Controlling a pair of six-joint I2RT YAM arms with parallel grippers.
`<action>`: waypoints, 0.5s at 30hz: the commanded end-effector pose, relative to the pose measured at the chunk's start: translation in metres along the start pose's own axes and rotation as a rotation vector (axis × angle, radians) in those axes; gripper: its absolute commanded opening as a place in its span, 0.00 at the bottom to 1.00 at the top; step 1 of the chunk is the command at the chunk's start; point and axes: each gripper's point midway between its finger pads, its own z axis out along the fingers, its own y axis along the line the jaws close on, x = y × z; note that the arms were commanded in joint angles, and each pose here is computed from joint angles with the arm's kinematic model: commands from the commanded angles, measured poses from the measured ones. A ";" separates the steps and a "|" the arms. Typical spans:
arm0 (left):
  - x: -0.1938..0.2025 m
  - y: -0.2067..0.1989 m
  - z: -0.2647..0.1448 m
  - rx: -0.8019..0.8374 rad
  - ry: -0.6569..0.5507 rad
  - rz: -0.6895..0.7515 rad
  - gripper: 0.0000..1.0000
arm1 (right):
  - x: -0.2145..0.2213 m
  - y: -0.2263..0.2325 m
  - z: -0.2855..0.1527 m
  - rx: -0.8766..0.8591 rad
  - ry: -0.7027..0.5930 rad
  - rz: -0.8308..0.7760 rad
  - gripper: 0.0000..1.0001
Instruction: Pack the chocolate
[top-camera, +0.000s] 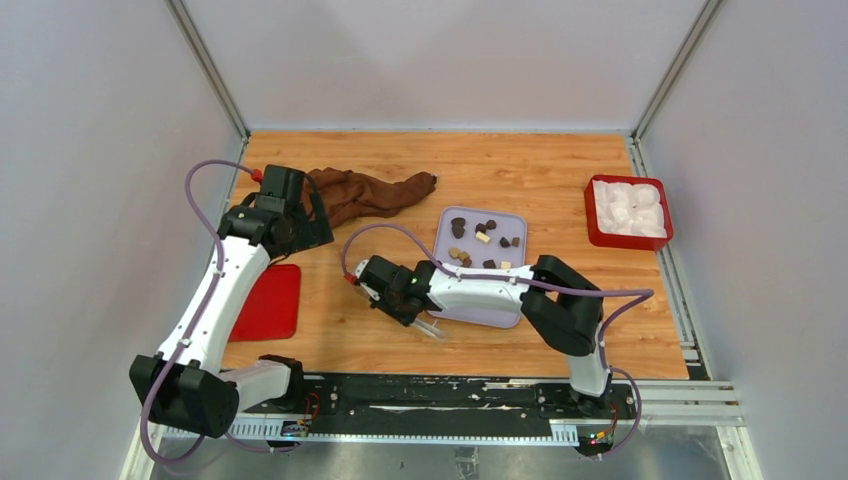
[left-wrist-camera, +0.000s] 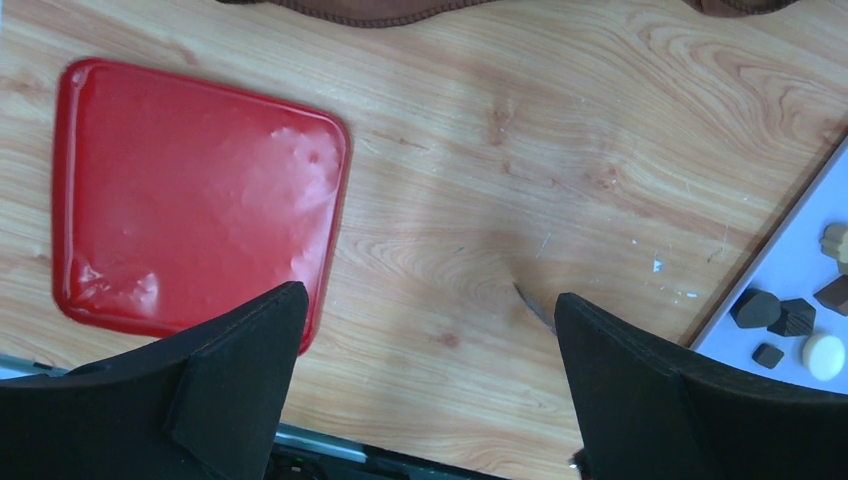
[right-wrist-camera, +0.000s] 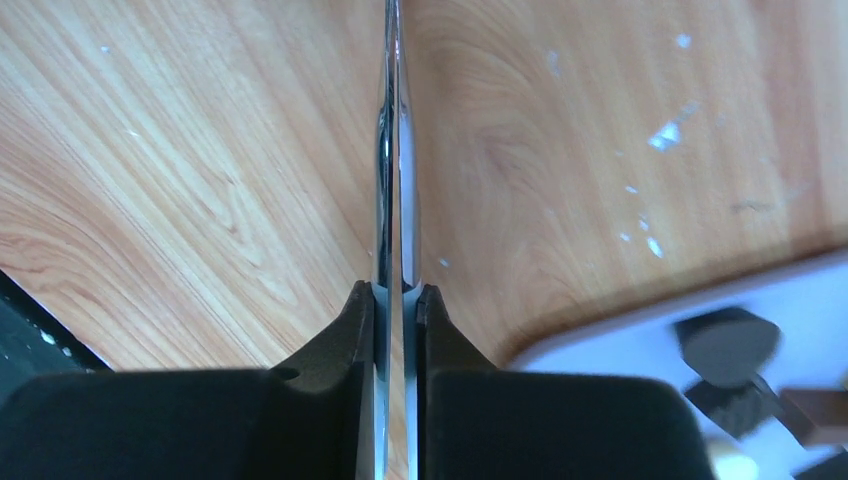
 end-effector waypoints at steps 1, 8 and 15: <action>-0.021 0.004 -0.009 -0.028 -0.062 0.013 1.00 | -0.019 -0.035 -0.058 0.118 -0.010 0.063 0.00; -0.034 -0.003 -0.004 -0.028 -0.059 0.026 1.00 | -0.015 -0.112 -0.150 0.292 -0.015 0.264 0.01; -0.032 -0.015 0.002 0.014 -0.022 0.007 1.00 | 0.050 -0.177 -0.222 0.445 -0.055 0.499 0.00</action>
